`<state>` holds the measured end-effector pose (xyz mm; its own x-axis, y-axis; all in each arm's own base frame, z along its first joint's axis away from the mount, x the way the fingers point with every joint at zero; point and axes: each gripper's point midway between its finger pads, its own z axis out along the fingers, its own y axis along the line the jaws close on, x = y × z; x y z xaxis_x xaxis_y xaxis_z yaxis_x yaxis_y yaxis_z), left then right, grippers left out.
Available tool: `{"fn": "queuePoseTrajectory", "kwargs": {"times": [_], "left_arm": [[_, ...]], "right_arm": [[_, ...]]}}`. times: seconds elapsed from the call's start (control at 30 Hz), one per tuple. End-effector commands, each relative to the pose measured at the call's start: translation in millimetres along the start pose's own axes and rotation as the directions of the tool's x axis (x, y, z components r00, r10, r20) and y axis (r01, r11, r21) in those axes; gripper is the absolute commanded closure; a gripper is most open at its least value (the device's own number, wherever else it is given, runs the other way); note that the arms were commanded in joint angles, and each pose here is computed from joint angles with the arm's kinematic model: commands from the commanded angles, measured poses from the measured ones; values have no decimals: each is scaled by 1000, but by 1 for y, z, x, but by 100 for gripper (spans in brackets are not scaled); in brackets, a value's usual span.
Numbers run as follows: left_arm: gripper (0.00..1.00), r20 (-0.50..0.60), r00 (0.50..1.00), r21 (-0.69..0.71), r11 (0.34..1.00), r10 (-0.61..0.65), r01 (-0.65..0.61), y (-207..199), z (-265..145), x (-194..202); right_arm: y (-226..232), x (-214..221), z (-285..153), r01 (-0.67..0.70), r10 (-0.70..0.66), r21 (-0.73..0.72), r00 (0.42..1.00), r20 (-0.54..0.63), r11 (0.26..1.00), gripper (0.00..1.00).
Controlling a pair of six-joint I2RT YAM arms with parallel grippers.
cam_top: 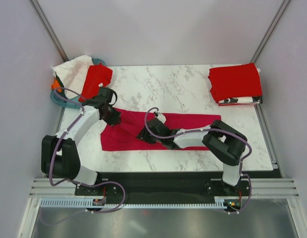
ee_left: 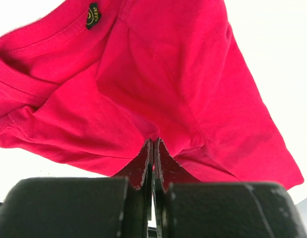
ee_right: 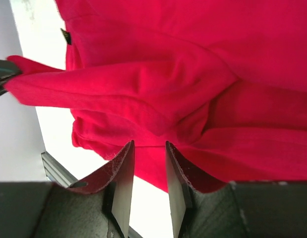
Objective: Fold and stack the t-shirts
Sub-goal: Fold the tshirt
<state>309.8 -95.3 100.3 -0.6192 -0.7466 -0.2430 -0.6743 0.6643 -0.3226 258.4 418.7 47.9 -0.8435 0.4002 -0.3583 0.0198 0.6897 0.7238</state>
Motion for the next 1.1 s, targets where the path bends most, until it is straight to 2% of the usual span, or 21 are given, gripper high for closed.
{"fn": "queuePoseTrajectory", "kwargs": {"times": [0.0,0.27,0.47,0.57,0.67,0.7,0.77,0.87,1.07], "left_arm": [[98,37,998,16,999,41,-42,-9,-3,-13],[98,29,998,4,998,56,-57,-8,3,-13],[98,30,998,7,998,63,-63,-9,3,-14],[98,28,998,6,998,63,-63,-8,3,-14],[98,24,998,6,998,63,-63,-6,3,-13],[98,20,998,6,998,63,-64,-5,3,-12],[98,21,998,7,998,62,-62,-3,2,-12],[98,20,998,6,998,62,-62,0,1,-9],[98,-12,999,9,999,49,-49,12,0,4]], "right_arm": [[6,-9,7,-38,37,12,998,47,999,61],[-2,-11,16,-49,45,47,997,67,998,58],[1,-12,22,-50,47,49,997,69,998,62],[5,-16,21,-49,45,47,996,80,998,70],[11,-21,15,-39,35,39,995,92,998,85],[11,-23,13,-18,14,49,995,94,999,93],[13,-26,7,-4,-2,60,995,98,998,99],[12,-29,-3,9,-16,77,996,86,997,100],[15,-24,-22,48,-47,75,999,-9,996,100]]}}
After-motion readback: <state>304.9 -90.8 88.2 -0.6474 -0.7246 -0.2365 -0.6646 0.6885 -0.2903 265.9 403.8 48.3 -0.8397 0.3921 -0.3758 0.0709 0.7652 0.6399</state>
